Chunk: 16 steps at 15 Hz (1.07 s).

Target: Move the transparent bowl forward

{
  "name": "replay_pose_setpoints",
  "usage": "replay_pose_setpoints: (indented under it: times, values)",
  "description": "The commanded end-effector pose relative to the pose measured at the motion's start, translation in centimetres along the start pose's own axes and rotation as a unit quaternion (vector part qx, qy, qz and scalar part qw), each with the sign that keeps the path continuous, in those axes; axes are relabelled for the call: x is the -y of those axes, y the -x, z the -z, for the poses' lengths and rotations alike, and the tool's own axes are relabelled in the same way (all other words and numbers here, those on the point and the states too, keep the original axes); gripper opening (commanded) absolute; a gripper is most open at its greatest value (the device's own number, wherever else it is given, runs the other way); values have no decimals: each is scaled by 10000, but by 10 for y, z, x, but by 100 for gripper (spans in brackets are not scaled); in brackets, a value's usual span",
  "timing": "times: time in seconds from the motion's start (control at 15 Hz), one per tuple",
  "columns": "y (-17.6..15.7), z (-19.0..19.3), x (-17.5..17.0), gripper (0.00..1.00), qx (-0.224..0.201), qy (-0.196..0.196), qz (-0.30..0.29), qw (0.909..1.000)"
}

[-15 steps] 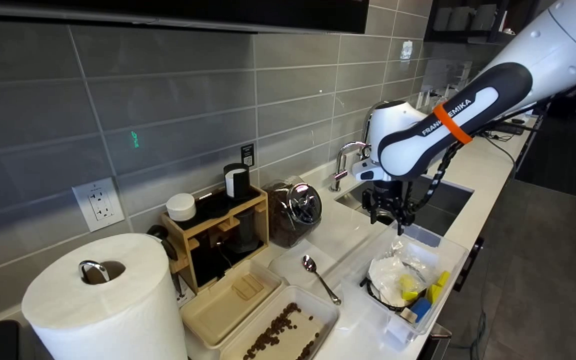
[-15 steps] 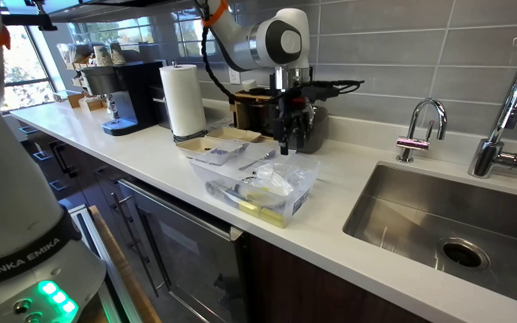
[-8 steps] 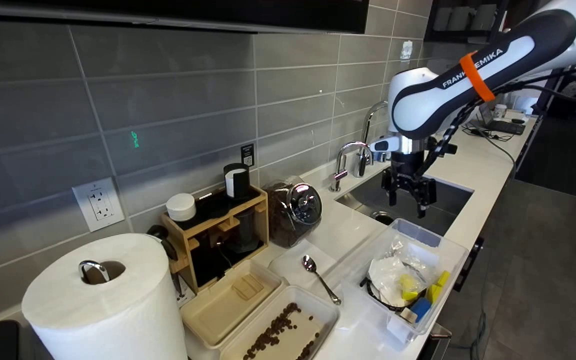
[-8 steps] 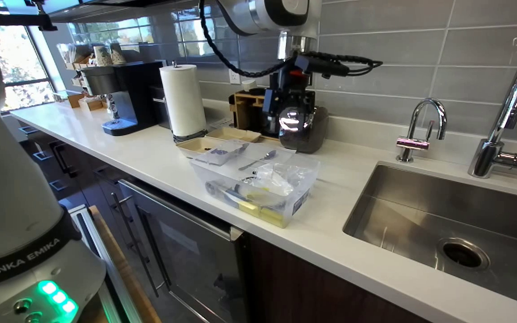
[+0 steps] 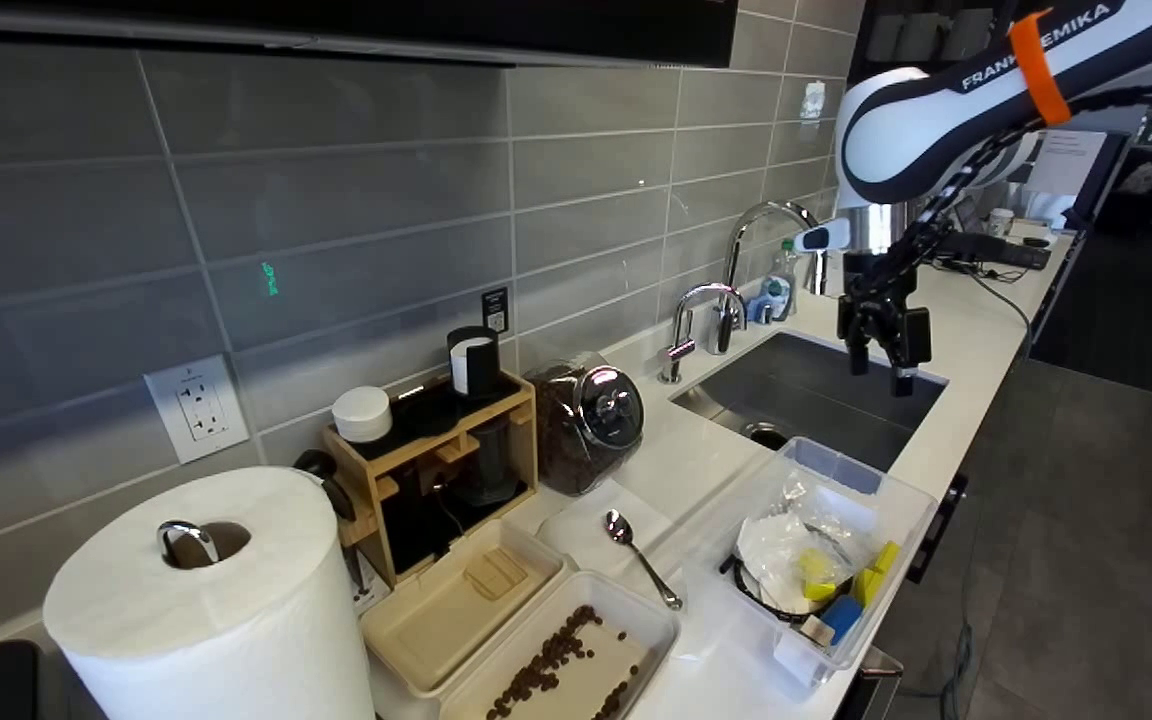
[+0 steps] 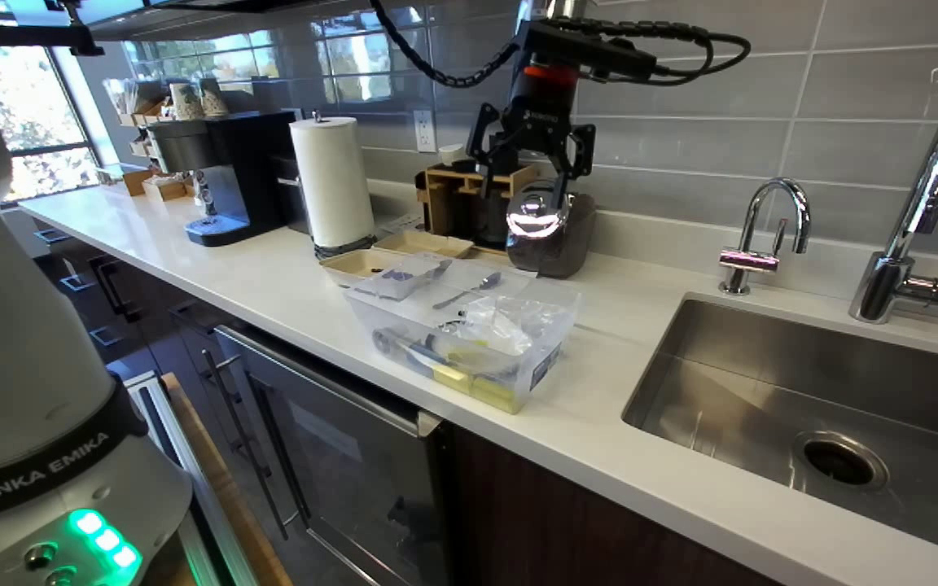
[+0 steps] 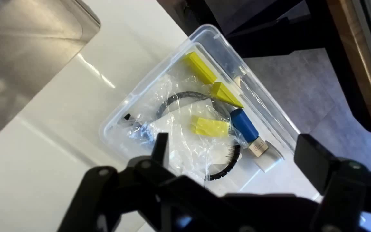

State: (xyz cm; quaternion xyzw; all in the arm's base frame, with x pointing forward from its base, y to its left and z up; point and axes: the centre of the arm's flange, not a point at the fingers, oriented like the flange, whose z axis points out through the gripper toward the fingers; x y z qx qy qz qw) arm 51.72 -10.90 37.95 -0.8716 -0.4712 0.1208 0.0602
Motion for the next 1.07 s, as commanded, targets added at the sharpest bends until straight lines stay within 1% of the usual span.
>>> replay_pose_setpoints:
  times: [0.0, 0.13, 0.27, 0.47, 0.6, 0.67, 0.8, 1.0]
  values:
    - [23, 17, 29, 100, -319, -104, -938, 9950]
    - [29, 28, 39, 100, -475, -97, -1447, 9883]
    - [31, 37, 50, 100, -626, -64, -1946, 9789]
    - [30, 49, 71, 100, -935, 22, -2653, 9596]
    - [27, 56, 86, 100, -1097, 43, -3120, 9437]
    - [29, 58, 57, 100, -869, -14, -2707, 9587]
    - [29, 63, 62, 100, -910, 35, -2739, 9574]
    - [30, 60, 59, 100, -886, 0, -2747, 9574]
